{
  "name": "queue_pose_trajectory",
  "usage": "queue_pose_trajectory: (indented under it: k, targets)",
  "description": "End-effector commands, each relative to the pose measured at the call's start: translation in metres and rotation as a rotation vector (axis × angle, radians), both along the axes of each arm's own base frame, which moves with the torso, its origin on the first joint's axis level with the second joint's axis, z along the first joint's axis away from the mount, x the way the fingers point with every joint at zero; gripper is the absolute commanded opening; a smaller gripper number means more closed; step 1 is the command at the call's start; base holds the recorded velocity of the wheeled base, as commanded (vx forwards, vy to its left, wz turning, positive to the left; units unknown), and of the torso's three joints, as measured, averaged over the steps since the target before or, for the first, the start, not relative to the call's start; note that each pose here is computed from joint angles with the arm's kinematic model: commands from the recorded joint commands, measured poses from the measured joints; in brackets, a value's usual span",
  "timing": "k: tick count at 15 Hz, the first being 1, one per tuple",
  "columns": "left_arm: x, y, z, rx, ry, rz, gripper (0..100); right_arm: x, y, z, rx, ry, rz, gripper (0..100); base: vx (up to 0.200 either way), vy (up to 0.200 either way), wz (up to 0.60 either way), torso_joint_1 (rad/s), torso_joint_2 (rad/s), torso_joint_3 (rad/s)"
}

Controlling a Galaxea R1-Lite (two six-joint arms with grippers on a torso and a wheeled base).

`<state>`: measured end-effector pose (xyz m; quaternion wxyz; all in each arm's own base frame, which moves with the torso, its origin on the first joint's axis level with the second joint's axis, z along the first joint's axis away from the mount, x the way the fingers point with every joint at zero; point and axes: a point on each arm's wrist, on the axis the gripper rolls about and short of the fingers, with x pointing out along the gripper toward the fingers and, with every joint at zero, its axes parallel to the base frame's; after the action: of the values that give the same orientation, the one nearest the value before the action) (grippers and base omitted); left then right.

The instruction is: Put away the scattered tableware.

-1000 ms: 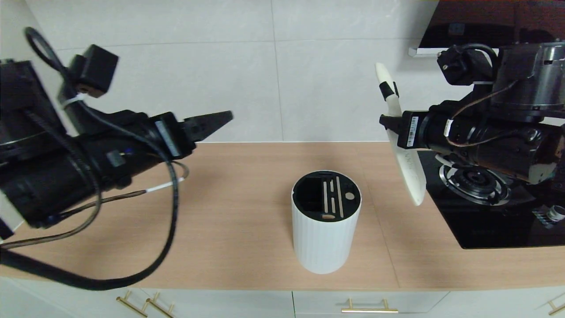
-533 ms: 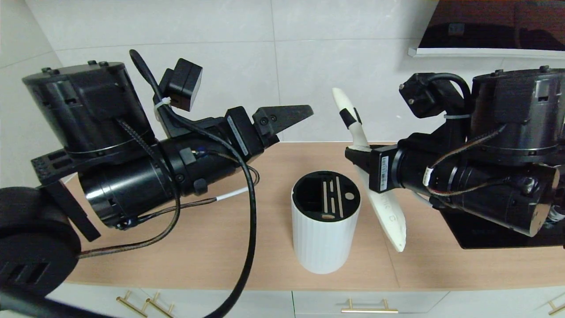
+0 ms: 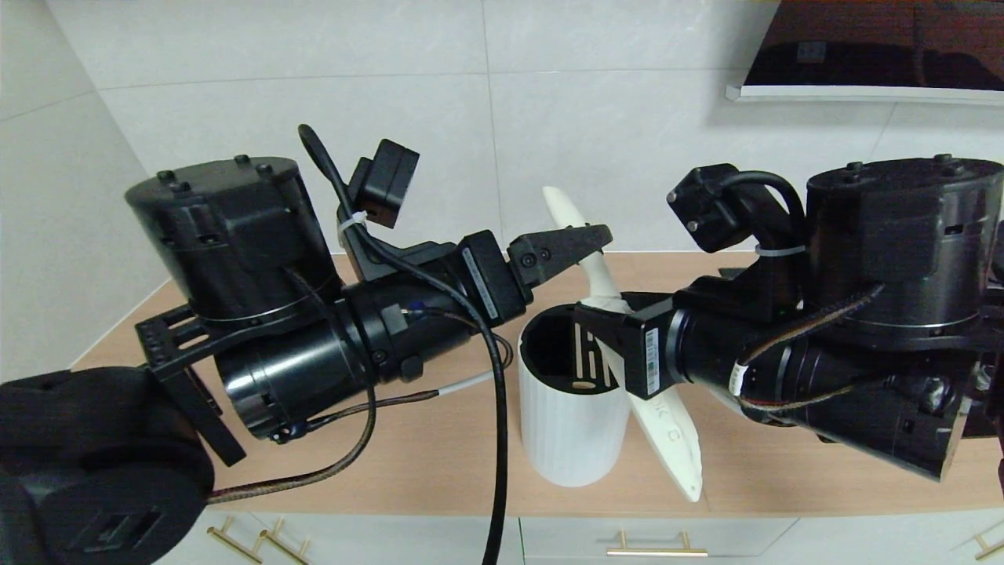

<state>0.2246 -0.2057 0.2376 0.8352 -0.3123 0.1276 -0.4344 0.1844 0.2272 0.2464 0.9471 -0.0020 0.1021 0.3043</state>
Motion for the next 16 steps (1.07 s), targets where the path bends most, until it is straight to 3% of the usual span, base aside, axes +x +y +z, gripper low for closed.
queue_pose_trajectory:
  k: [1, 3, 12, 13, 16]
  targets:
    - [0.009, -0.007, -0.013, 0.033, 0.01, 0.025, 100, -0.004, 0.005, -0.004, -0.008, 0.007, 0.02, 0, 0.0, 0.0, 0.0, 0.0, 0.0, 0.0]
    - [0.012, -0.01, -0.016, 0.048, 0.006, 0.047, 100, -0.008, 0.006, -0.004, -0.01, 0.008, 0.034, 0, 0.0, 0.0, 0.0, 0.0, 0.0, 0.0]
    - [0.015, -0.011, -0.018, 0.034, -0.008, 0.068, 100, -0.019, 0.009, -0.005, -0.012, 0.008, 0.071, 0, 0.0, 0.0, 0.0, 0.0, 0.0, 0.0]
    - [0.015, -0.012, -0.018, 0.035, -0.007, 0.068, 0, -0.019, 0.009, -0.005, -0.012, 0.008, 0.073, 0, 0.0, 0.0, 0.0, 0.0, 0.0, 0.0]
    - [0.013, -0.012, -0.018, 0.034, -0.008, 0.064, 0, -0.019, 0.009, -0.006, -0.013, 0.009, 0.073, 0, 0.0, 0.0, 0.0, 0.0, 0.0, 0.0]
